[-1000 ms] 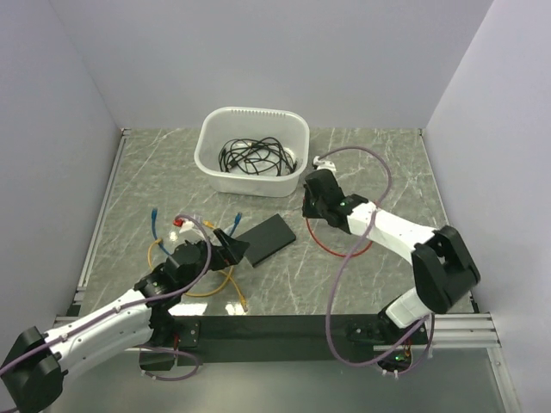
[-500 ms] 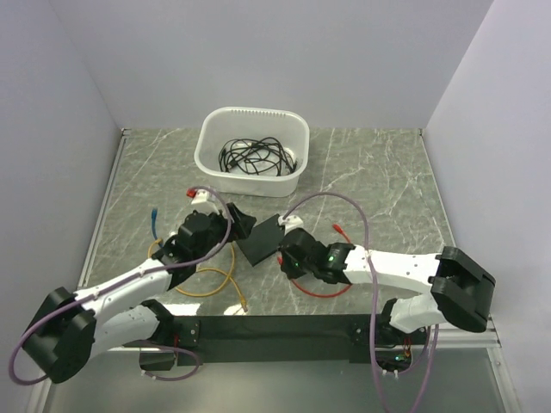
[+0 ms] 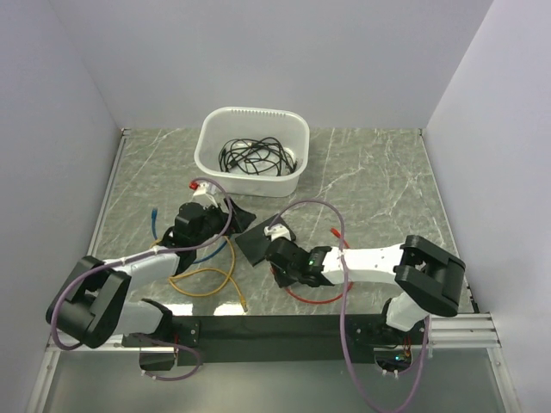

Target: Insert the plug into the switch port

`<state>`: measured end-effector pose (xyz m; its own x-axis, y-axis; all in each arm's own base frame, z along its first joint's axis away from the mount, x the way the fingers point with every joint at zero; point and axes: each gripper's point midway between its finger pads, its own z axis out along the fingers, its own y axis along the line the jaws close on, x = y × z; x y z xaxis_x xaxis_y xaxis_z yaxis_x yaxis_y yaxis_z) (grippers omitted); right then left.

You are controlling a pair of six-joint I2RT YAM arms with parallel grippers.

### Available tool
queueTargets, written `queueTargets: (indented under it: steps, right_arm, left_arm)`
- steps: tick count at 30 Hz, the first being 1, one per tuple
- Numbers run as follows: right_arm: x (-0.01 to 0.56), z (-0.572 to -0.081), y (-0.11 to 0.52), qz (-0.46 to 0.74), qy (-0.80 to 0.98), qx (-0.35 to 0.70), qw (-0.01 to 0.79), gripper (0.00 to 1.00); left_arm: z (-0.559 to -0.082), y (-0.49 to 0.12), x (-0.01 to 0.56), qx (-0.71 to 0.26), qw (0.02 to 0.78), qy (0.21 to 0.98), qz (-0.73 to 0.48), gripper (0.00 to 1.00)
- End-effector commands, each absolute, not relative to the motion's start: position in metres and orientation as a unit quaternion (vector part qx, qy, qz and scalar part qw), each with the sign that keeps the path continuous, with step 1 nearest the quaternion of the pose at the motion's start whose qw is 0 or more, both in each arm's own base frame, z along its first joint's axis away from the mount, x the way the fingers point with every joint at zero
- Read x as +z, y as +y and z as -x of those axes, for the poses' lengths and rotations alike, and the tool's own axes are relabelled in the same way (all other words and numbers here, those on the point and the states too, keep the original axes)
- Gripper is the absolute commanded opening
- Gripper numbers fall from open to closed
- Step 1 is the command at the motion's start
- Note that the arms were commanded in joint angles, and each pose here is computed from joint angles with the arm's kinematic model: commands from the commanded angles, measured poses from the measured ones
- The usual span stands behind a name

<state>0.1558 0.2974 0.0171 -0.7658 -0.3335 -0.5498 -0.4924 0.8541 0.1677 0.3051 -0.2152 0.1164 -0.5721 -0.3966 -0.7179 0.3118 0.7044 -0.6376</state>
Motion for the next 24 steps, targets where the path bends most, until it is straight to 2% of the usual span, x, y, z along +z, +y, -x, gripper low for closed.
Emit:
queueTargets:
  steps: [1,24]
  right_arm:
    - [0.035,-0.169,0.322,0.211,0.916,0.175,0.292,0.00]
    - [0.030,-0.171,0.338,0.217,0.915,0.165,0.296,0.00]
  left_arm:
    - [-0.304,-0.227,0.131,-0.421,0.477,0.771,-0.009,0.86]
    - [-0.298,-0.228,0.079,-0.432,0.430,0.793,0.005,0.83]
